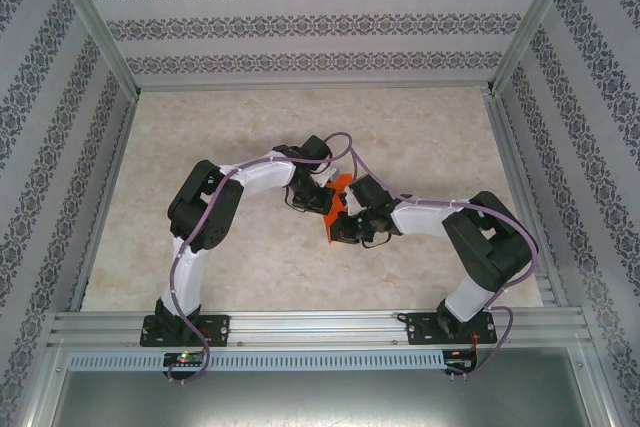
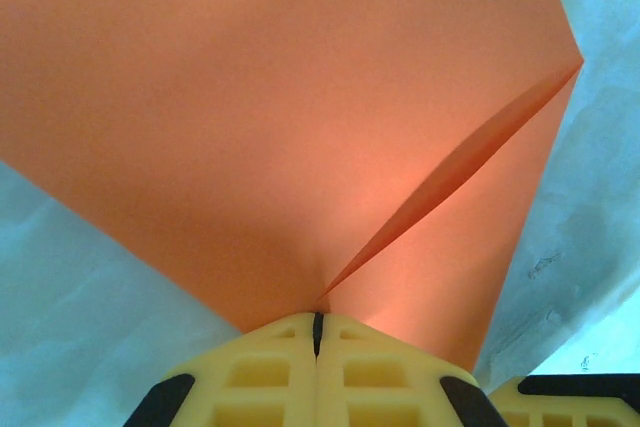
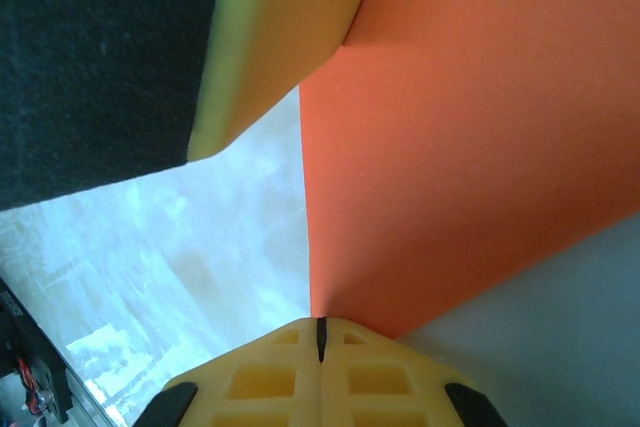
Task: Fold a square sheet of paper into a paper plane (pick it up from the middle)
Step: Third fold the triangle at the center of the table.
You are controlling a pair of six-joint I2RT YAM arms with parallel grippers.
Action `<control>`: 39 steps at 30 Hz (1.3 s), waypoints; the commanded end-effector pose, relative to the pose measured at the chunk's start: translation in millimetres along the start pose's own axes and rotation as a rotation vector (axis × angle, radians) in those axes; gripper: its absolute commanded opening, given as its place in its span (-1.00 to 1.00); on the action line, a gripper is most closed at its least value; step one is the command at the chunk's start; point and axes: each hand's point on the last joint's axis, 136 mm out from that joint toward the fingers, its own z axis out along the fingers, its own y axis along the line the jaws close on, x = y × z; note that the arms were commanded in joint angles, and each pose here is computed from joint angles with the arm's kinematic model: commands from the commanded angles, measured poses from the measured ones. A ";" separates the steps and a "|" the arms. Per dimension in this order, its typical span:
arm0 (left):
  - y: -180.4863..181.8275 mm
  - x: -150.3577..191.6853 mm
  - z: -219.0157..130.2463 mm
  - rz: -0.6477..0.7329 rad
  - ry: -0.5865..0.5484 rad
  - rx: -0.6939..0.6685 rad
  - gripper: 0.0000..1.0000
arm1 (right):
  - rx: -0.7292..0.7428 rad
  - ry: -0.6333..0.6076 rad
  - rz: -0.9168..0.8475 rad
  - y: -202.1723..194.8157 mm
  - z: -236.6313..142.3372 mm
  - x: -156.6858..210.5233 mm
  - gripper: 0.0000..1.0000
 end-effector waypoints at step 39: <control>73.1 56.1 52.4 -0.059 0.196 -0.226 -0.92 | -0.040 -0.109 0.058 11.5 -17.7 -10.8 -1.00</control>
